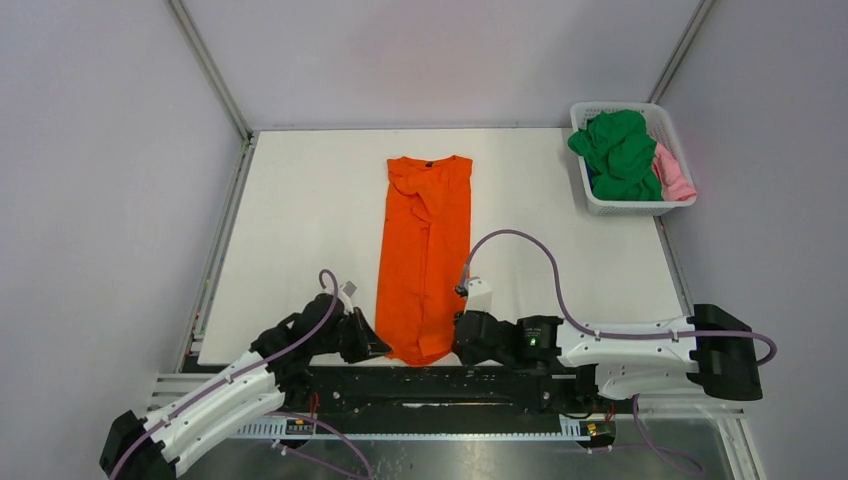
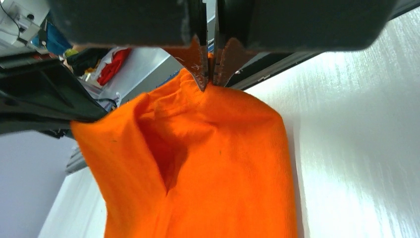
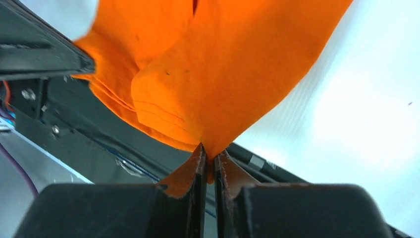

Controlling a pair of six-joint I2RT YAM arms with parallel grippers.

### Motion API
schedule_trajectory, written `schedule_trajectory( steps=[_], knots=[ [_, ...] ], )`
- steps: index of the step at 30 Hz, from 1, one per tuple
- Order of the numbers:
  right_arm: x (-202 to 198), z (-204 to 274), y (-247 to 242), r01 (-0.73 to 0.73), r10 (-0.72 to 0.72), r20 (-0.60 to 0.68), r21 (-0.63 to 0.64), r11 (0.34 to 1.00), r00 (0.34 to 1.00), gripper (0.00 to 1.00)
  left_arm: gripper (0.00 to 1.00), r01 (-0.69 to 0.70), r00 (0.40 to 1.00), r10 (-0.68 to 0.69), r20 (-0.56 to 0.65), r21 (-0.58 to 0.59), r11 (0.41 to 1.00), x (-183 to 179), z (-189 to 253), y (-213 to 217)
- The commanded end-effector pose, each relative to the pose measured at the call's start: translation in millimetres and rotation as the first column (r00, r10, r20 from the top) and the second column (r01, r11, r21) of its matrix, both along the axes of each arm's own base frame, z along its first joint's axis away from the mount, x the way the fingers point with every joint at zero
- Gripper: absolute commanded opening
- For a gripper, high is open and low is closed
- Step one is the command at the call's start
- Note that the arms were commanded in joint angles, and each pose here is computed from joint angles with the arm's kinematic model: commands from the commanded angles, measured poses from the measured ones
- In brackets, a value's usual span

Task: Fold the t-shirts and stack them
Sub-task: Grab the bottom of the folded rectangular tshirt with both arms, then fold the folded rectangular tshirt in 1/3 of the way

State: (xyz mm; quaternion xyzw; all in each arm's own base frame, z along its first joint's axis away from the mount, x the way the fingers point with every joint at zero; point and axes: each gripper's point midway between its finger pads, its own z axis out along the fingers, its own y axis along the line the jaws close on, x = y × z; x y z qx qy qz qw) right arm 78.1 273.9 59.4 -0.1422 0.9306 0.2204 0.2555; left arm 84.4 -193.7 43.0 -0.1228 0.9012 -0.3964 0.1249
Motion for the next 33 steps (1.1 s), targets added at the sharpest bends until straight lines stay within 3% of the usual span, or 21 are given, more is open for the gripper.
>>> schedule_trajectory(
  steps=[1, 8, 21, 33],
  knots=[
    [42, 46, 4, 0.082, -0.089, 0.210, 0.039, 0.996, 0.974, 0.13, 0.00, -0.072, 0.987, 0.076, 0.144, -0.035, 0.997, 47, 51, -19],
    [86, 61, -3, 0.145, -0.146, 0.245, 0.025, 0.989, 0.958, 0.13, 0.00, -0.162, 0.965, 0.133, 0.225, 0.116, 0.980, 96, 76, -20],
    [176, 74, -8, 0.235, -0.233, 0.269, 0.024, 0.972, 0.935, 0.12, 0.00, -0.278, 0.915, 0.221, 0.338, 0.130, 0.952, 207, 113, -16],
    [237, 42, -7, 0.262, -0.258, 0.149, -0.009, 0.965, 0.955, 0.12, 0.00, -0.256, 0.951, 0.212, 0.226, 0.192, 0.947, 277, 75, -15]
  ],
)
